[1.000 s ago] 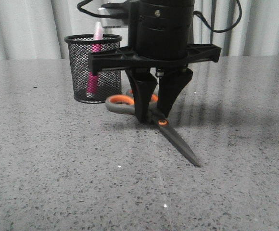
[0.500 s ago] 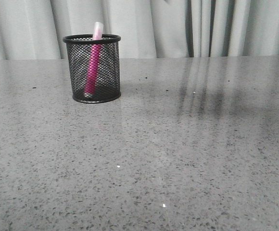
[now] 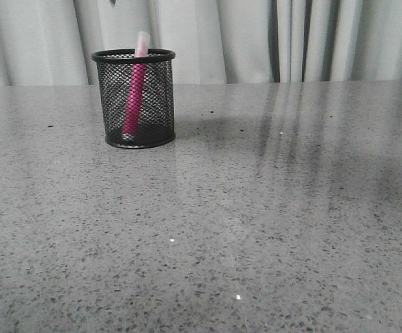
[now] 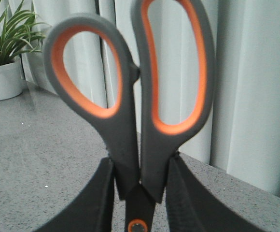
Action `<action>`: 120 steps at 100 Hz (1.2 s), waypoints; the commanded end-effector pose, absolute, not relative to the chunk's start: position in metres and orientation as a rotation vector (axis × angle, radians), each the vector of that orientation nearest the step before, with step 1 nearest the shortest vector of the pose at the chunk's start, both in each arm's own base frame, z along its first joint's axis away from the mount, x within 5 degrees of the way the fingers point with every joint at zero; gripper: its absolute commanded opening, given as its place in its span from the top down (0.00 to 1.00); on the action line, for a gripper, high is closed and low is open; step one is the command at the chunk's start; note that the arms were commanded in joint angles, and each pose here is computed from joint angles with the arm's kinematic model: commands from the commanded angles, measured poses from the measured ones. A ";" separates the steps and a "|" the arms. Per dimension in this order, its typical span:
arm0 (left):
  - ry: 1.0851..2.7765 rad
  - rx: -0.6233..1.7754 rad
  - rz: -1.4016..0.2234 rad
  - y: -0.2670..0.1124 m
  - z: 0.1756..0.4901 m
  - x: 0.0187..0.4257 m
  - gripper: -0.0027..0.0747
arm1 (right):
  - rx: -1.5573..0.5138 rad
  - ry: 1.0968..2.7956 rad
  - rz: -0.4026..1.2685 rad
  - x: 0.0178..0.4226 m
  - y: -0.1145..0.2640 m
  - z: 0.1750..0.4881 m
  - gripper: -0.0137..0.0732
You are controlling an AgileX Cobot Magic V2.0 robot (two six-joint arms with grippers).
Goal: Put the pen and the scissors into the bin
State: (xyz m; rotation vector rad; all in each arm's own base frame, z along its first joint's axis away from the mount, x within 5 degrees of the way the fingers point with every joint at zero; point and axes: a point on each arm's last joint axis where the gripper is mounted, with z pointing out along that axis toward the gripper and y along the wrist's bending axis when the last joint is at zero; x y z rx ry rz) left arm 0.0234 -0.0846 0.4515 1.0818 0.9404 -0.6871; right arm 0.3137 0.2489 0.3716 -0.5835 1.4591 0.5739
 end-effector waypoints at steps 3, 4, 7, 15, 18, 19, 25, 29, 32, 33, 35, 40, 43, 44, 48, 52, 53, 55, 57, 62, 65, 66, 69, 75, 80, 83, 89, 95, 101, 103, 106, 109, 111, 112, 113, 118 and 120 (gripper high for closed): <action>0.908 1.033 -0.746 -0.084 0.462 0.020 0.69 | -0.560 1.294 0.623 0.318 0.248 0.388 0.92; 0.907 1.036 -0.748 -0.084 0.461 0.019 0.69 | -0.561 1.299 0.622 0.319 0.248 0.387 0.92; 0.906 1.041 -0.751 -0.084 0.461 0.019 0.69 | -0.566 1.320 0.618 0.322 0.250 0.380 0.92; 0.902 1.061 -0.758 -0.084 0.460 0.018 0.69 | -0.573 1.356 0.608 0.326 0.253 0.371 0.92; 0.900 1.070 -0.760 -0.085 0.460 0.017 0.69 | -0.575 1.366 0.605 0.327 0.254 0.368 0.92; 0.900 1.070 -0.760 -0.085 0.460 0.017 0.69 | -0.575 1.368 0.605 0.328 0.254 0.367 0.92; 0.905 1.079 -0.751 -0.085 0.459 0.017 0.69 | -0.577 1.382 0.601 0.330 0.255 0.363 0.92; 0.907 1.082 -0.747 -0.085 0.459 0.017 0.69 | -0.580 1.396 0.598 0.331 0.255 0.360 0.92; 0.908 1.084 -0.743 -0.085 0.458 0.018 0.69 | -0.582 1.405 0.596 0.331 0.255 0.357 0.92; 0.908 1.084 -0.743 -0.085 0.458 0.018 0.69 | -0.584 1.410 0.596 0.332 0.255 0.355 0.92; 0.908 1.084 -0.743 -0.085 0.458 0.018 0.69 | -0.585 1.414 0.595 0.331 0.255 0.354 0.92; 0.909 1.084 -0.741 -0.085 0.458 0.018 0.69 | -0.592 1.433 0.592 0.331 0.255 0.347 0.92; 0.909 1.084 -0.741 -0.085 0.458 0.018 0.69 | -0.597 1.443 0.589 0.331 0.255 0.342 0.92; 0.909 1.084 -0.741 -0.085 0.458 0.018 0.69 | -0.599 1.448 0.590 0.330 0.255 0.340 0.92; 0.910 1.085 -0.739 -0.085 0.458 0.018 0.69 | -0.608 1.459 0.588 0.329 0.254 0.333 0.92; 0.911 1.087 -0.736 -0.085 0.458 0.018 0.69 | -0.616 1.470 0.585 0.328 0.254 0.327 0.92; 0.911 1.087 -0.736 -0.085 0.458 0.018 0.69 | -0.618 1.475 0.586 0.327 0.253 0.325 0.92; 0.912 1.089 -0.733 -0.085 0.458 0.018 0.69 | -0.623 1.483 0.584 0.327 0.253 0.322 0.92; 0.913 1.090 -0.731 -0.085 0.458 0.018 0.69 | -0.626 1.486 0.583 0.326 0.253 0.319 0.92; 0.915 1.094 -0.725 -0.085 0.457 0.018 0.69 | -0.633 1.502 0.582 0.325 0.251 0.311 0.92; 0.915 1.094 -0.725 -0.085 0.457 0.018 0.69 | -0.634 1.507 0.583 0.324 0.250 0.308 0.92; 0.915 1.094 -0.725 -0.085 0.457 0.018 0.69 | -0.635 1.508 0.584 0.324 0.250 0.307 0.92; 0.915 1.094 -0.725 -0.085 0.457 0.018 0.69 | -0.636 1.509 0.589 0.323 0.249 0.303 0.92; 0.915 1.094 -0.725 -0.085 0.457 0.018 0.69 | -0.632 1.514 0.592 0.322 0.247 0.299 0.92; 0.916 1.095 -0.723 -0.085 0.457 0.018 0.69 | -0.630 1.527 0.592 0.322 0.246 0.296 0.92; 0.916 1.095 -0.723 -0.085 0.457 0.018 0.69 | -0.629 1.531 0.589 0.322 0.245 0.295 0.92; 0.916 1.095 -0.723 -0.085 0.457 0.018 0.69 | -0.630 1.544 0.583 0.322 0.245 0.294 0.92; 0.916 1.095 -0.723 -0.085 0.457 0.018 0.69 | -0.630 1.544 0.583 0.322 0.245 0.294 0.92; 0.916 1.095 -0.723 -0.085 0.457 0.018 0.69 | -0.629 1.537 0.586 0.322 0.245 0.295 0.92; 0.916 1.095 -0.723 -0.085 0.457 0.018 0.69 | -0.629 1.535 0.587 0.322 0.245 0.295 0.92; 0.916 1.095 -0.723 -0.085 0.457 0.018 0.69 | -0.628 1.530 0.590 0.322 0.245 0.295 0.91; 0.916 1.095 -0.723 -0.085 0.457 0.018 0.69 | -0.627 1.522 0.594 0.322 0.246 0.296 0.90; 0.916 1.095 -0.723 -0.085 0.457 0.018 0.69 | -0.627 1.520 0.595 0.322 0.246 0.296 0.88; 0.916 1.095 -0.723 -0.085 0.457 0.018 0.69 | -0.627 1.520 0.595 0.322 0.246 0.296 0.88; 0.916 1.095 -0.723 -0.085 0.457 0.018 0.69 | -0.627 1.520 0.595 0.322 0.246 0.296 0.86; 0.916 1.095 -0.723 -0.085 0.457 0.018 0.69 | -0.627 1.518 0.596 0.322 0.246 0.296 0.79; 0.916 1.097 -0.724 -0.085 0.457 0.018 0.69 | -0.627 1.518 0.596 0.322 0.246 0.296 0.75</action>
